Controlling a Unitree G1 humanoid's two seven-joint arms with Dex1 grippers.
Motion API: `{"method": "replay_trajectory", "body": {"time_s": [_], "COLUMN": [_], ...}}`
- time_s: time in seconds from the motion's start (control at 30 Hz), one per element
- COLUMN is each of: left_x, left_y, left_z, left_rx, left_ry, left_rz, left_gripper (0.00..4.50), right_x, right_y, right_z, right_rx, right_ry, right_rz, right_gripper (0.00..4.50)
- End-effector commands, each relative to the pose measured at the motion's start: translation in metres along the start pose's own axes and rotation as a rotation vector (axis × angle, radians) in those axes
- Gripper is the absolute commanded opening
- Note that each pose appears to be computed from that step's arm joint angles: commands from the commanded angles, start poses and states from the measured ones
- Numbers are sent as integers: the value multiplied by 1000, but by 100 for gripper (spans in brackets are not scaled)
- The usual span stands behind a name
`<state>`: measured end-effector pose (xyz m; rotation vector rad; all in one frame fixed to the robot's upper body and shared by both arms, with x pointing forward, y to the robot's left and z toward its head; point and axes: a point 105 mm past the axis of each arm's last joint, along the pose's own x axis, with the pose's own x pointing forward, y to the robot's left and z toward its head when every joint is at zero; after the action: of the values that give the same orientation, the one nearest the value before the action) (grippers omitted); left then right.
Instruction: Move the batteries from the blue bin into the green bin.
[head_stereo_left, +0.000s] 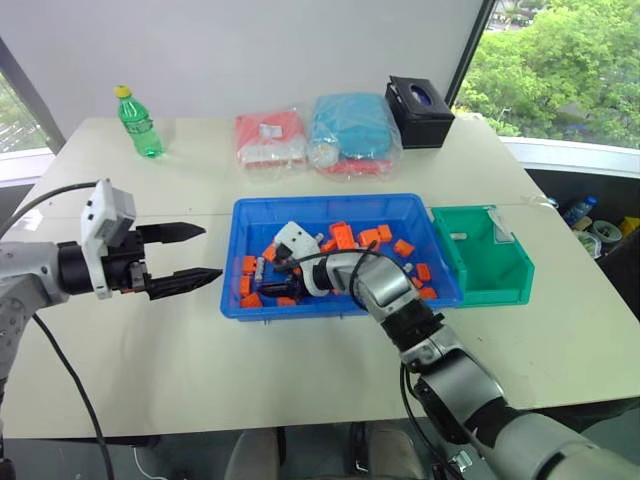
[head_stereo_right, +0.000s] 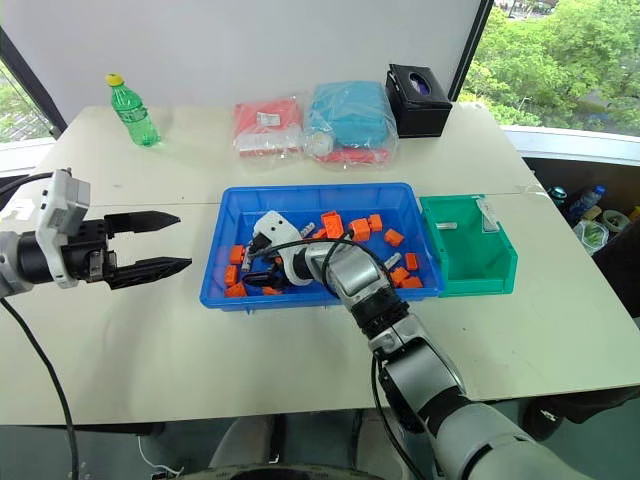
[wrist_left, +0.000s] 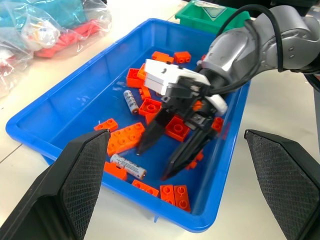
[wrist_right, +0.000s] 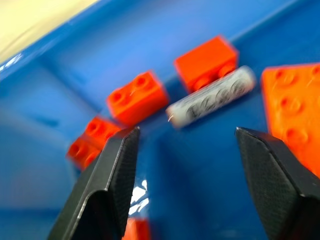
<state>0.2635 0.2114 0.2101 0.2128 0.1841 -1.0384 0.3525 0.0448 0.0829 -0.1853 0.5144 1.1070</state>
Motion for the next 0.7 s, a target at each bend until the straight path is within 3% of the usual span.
{"method": "replay_trajectory", "body": {"time_s": [0.03,0.5,0.7], "left_x": [-4,-3,-2], "left_y": [-1,3,5], "left_z": [13,17,17], "left_rx": [52,66,71], "left_ry": [-23,-46,-53], "left_rz": [14,33,37], "left_gripper": [450,450,450], "right_x": [3,13,17], "right_y": [-3,13,9], "right_z": [6,21,12], "right_rx": [-16,-66,-94], "right_ry": [-17,-34,-14], "right_rz": [-14,39,9], "right_gripper": [312,312,312]}}
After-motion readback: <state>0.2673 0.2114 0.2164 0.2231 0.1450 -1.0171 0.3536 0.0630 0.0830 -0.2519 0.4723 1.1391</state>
